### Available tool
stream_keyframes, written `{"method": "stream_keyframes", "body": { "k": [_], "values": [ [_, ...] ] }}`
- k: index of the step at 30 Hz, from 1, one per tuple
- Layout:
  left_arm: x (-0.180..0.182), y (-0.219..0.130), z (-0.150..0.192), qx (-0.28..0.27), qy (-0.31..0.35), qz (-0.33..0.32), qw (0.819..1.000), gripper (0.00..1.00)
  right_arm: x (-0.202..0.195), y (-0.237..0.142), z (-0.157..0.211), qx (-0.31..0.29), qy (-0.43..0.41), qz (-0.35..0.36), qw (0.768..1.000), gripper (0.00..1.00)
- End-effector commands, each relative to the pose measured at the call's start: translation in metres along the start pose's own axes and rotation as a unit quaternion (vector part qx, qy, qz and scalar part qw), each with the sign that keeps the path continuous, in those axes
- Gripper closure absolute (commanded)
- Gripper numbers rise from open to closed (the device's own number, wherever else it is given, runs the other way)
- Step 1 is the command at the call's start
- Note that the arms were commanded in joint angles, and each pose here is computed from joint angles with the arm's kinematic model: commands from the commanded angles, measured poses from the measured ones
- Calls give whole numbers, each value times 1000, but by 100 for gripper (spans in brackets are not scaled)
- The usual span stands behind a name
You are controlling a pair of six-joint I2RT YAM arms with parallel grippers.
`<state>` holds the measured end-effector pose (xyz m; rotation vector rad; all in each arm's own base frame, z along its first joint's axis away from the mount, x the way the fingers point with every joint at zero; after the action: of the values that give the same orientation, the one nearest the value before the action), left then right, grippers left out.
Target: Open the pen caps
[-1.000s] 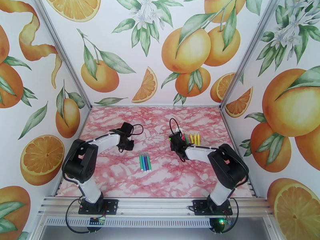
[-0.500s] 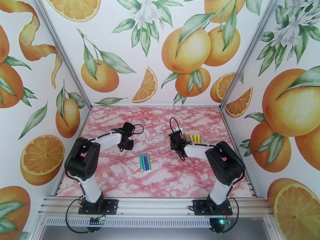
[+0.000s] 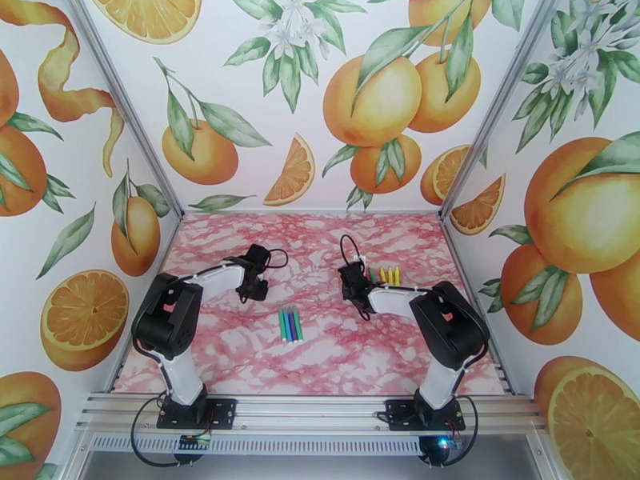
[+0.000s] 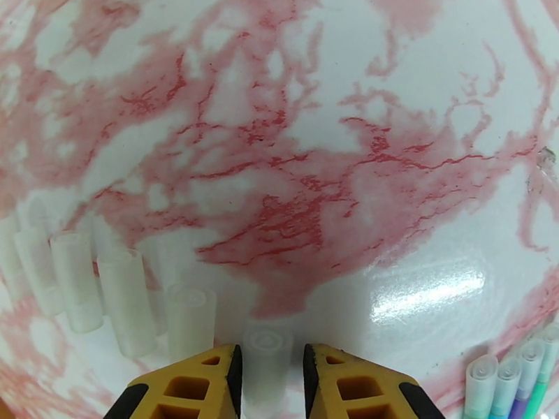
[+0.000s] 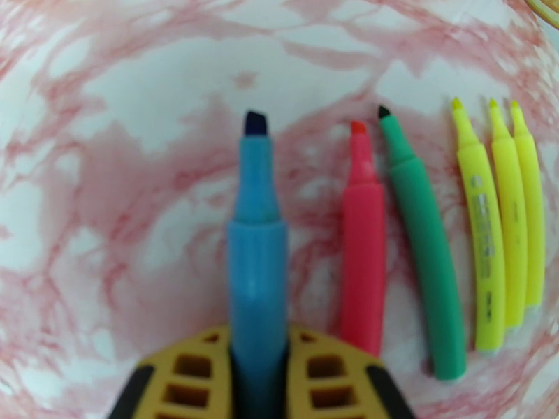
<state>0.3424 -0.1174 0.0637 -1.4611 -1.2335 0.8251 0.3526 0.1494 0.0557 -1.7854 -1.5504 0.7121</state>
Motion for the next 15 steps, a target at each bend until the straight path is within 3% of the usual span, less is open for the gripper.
{"method": "stream_keyframes", "body": {
  "k": [1,15],
  "values": [
    [-1,-7,-9,-11,6,-3,1000,69,-3,0,-4,-1,3,16,1000,79],
    [-3,-34,-15,-46,2,19,999,58,-3,-21,-13,-12,-5,-6,1000,68]
  ]
}}
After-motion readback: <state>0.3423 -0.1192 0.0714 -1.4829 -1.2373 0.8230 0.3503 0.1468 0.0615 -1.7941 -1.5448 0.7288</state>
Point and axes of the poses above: each hand's point on the last joint's axis, 136 mm out from that joint toward the fingers, its own y axis out along the fingers, its own x axis along the line the jaws close on, z = x × y, the point moved 5 cm from there along -y, back along the fingers, and after that the axes turned 3 degrees about y, right-handed, at the moved point
